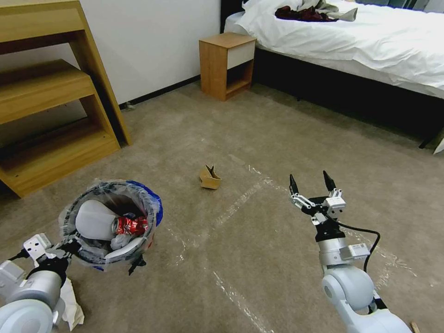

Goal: Pick up the trash bin and place the garbage on the floor into it.

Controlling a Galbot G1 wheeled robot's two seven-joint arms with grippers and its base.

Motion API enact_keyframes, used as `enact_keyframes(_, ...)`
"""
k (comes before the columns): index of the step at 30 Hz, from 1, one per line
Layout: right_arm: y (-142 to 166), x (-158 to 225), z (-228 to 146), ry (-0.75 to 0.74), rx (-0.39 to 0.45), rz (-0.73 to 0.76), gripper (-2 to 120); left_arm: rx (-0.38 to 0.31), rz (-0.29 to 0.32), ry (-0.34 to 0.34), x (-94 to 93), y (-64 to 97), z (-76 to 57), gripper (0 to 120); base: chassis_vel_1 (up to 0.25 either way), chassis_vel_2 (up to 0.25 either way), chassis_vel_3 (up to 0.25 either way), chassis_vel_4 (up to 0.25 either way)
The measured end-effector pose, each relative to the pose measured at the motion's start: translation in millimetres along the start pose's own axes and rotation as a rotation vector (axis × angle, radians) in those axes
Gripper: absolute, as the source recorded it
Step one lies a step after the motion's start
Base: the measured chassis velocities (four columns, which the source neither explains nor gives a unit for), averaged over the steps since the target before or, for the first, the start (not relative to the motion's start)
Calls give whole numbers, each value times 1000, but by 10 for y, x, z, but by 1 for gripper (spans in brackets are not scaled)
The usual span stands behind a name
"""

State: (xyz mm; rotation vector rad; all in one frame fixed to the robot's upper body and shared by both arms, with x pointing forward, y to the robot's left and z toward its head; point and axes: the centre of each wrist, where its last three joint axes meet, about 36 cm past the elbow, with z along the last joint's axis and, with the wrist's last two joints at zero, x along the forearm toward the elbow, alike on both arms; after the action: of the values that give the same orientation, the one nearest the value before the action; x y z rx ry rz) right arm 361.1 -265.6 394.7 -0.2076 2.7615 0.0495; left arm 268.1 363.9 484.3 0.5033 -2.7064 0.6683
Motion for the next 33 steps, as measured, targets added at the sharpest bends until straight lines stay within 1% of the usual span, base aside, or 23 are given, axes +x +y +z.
enact_keyframes(10, 45, 3, -14, -4, -13, -2, 100, -1, -1, -1, 27, -4, 5, 1, -174, 162, 159, -162)
enact_keyframes(25, 66, -8, 9, -10, -26, -7, 100, 0, -3, -1, 7, -5, 17, 1, -100, 103, 100, -92)
enact_keyframes(33, 94, -38, 38, -9, -35, -6, 100, -3, -4, 0, -16, 7, 11, 1, -116, 129, 127, -125)
